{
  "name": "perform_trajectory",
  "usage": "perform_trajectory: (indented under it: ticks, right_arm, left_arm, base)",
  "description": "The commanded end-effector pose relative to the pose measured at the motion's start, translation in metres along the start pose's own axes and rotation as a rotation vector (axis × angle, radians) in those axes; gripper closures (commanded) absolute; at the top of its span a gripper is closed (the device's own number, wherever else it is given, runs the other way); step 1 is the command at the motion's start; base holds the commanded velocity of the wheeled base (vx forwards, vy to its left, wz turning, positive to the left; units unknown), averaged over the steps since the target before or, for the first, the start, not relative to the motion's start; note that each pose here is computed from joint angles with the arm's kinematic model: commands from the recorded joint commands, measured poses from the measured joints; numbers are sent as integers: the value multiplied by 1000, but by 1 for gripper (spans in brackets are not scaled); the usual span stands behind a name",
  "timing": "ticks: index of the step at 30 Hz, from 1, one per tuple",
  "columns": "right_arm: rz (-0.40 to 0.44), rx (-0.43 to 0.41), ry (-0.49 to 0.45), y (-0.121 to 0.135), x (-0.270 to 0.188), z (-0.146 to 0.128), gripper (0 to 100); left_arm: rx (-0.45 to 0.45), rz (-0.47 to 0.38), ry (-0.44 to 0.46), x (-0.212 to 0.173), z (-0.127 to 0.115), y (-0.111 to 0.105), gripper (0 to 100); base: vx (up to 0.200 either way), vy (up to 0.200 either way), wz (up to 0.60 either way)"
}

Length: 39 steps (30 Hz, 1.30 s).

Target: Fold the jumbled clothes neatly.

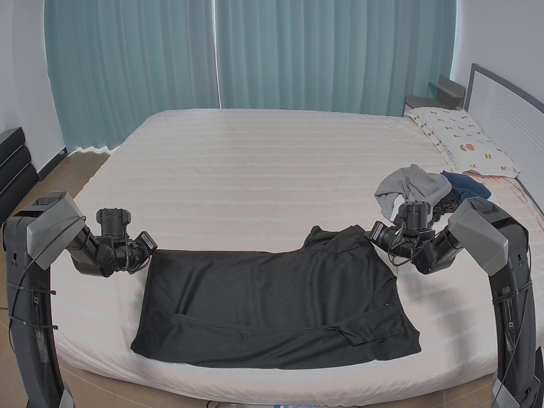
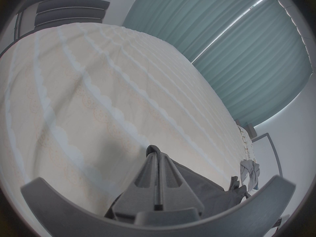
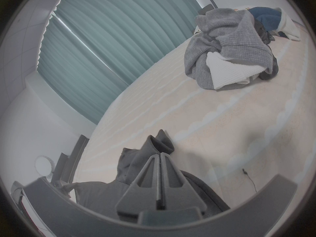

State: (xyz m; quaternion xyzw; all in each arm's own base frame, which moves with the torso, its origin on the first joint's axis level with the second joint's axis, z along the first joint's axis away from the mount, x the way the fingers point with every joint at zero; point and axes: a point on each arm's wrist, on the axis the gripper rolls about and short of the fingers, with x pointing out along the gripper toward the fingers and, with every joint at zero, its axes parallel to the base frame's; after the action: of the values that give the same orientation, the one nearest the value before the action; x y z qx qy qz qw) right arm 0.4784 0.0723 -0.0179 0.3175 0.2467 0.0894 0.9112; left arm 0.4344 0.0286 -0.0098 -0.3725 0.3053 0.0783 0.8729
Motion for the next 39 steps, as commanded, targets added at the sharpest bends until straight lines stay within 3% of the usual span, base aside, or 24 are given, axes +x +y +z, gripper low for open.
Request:
perform_trajectory:
  ticks: [1, 12, 32, 39]
  right_arm:
    - [16, 6, -46, 2, -13, 15, 100]
    - [9, 51, -76, -8, -22, 24, 100]
    - [120, 24, -150, 10, -46, 42, 100]
    - [101, 25, -103, 3, -49, 32, 100]
  left_arm:
    - [-9, -8, -29, -5, 10, -1, 100]
    - [-19, -11, -62, -14, 23, 1, 100]
    - [-12, -22, -81, -26, 29, -5, 100]
    - [-8, -18, -79, -27, 28, -4, 100]
  base:
    - [0, 0, 0]
    - [0, 0, 0]
    - [0, 0, 0]
    - [0, 0, 0]
